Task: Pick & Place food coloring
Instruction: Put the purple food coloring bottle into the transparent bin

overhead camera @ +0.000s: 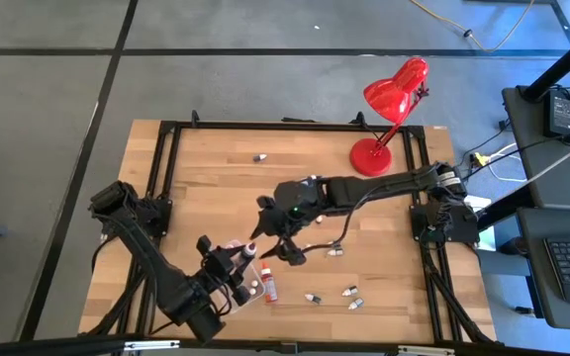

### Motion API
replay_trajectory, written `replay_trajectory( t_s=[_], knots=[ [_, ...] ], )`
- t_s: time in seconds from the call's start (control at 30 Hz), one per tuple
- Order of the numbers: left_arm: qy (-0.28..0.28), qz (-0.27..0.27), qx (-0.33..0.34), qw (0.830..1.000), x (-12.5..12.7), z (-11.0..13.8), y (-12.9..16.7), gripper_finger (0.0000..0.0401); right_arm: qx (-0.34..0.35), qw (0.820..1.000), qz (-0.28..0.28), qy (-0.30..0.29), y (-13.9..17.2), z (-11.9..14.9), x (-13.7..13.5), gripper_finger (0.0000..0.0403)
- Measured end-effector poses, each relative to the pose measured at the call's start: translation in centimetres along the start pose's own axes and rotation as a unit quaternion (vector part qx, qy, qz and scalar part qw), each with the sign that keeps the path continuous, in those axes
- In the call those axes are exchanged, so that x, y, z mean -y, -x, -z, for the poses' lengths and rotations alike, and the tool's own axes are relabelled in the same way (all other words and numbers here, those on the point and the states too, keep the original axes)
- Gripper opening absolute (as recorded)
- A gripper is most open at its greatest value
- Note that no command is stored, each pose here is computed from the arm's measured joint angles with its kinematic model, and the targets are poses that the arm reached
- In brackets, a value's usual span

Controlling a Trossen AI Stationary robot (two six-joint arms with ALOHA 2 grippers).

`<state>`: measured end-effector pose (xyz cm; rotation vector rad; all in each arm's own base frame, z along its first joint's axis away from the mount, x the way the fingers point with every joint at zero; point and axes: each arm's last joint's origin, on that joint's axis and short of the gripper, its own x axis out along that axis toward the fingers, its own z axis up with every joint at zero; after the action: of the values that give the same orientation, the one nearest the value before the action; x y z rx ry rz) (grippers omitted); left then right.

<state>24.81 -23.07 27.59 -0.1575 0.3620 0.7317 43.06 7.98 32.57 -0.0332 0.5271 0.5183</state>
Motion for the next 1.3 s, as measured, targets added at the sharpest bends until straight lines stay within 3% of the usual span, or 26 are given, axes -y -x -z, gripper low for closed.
replay_trajectory(
  t_s=[0.5,0.87,1.3],
  knots=[
    [0.006,0.002,0.054,0.999,0.11,-0.32,-0.01,0.0143,0.026,1.000,0.012,-0.004,-0.61,-0.28,0.31,0.0252],
    [0.005,0.003,0.055,0.998,0.14,-0.31,0.01,0.0143,0.029,0.999,0.013,0.008,-0.61,-0.34,0.32,0.0119],
    [-0.004,0.002,0.038,0.999,0.15,-0.23,-0.04,0.0177,0.018,1.000,0.016,0.006,-0.56,-0.14,0.31,0.0119]
  ],
)
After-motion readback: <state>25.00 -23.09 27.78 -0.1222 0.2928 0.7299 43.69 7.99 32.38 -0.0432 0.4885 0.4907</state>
